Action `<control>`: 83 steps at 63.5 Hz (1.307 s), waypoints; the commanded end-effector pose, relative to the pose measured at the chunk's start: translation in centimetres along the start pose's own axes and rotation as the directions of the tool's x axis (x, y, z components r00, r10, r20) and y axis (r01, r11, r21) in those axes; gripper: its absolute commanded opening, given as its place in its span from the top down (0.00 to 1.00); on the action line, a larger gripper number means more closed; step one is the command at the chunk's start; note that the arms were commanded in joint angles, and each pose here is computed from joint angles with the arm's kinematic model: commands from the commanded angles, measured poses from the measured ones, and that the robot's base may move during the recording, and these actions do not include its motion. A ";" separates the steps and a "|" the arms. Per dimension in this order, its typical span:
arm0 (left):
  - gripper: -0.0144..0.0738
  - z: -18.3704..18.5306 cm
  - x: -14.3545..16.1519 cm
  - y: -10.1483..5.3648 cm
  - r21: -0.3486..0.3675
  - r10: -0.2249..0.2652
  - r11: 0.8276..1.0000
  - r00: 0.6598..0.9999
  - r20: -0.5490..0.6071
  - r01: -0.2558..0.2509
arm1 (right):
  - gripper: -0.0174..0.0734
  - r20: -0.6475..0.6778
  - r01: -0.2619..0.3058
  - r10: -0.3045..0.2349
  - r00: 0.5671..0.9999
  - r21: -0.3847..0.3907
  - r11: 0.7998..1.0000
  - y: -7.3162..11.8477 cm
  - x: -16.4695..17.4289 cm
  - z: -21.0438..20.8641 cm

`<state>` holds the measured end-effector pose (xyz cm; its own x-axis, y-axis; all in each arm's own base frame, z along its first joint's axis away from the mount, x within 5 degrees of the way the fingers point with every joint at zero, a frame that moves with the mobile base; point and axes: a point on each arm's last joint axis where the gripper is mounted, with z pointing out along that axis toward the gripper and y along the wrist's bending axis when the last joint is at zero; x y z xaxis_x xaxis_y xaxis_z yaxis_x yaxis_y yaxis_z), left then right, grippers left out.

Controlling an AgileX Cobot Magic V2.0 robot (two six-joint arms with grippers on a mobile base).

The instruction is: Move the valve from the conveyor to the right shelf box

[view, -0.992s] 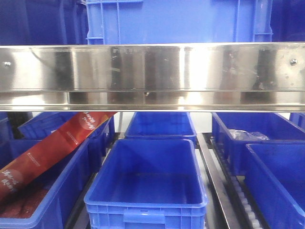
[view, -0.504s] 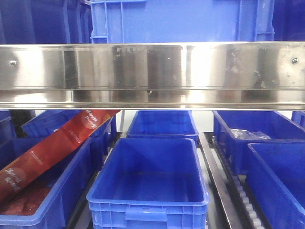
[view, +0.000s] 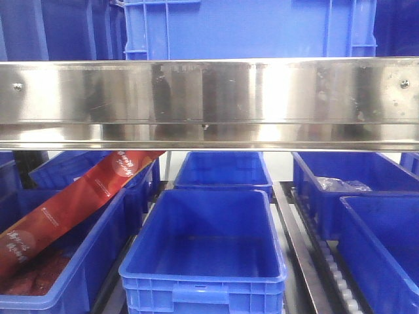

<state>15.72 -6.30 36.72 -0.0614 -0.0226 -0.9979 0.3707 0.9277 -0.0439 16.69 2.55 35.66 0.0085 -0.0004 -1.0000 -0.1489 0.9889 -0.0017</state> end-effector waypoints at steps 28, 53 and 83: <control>0.96 -7.7 4.2 0.2 0.007 0.004 1.000 0.987 0.160 -0.006 | 0.99 0.189 0.001 -0.003 0.982 0.008 1.000 -0.1 0.2 -6.8; 0.96 -8.0 4.1 0.2 0.008 0.004 1.000 0.985 0.173 -0.006 | 0.99 0.202 0.001 -0.003 0.979 0.008 1.000 -0.1 0.1 -7.1; 0.96 -8.0 4.1 0.2 0.008 0.004 1.000 0.985 0.173 -0.006 | 0.99 0.106 0.015 -0.029 0.994 0.133 0.991 -0.8 7.0 -10.7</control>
<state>8.25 -3.31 32.78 0.0803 -0.0772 -0.9938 0.3758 0.9258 -0.0415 7.32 0.58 29.36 0.0274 -0.0107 -0.9996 -0.0774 0.9969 -0.0128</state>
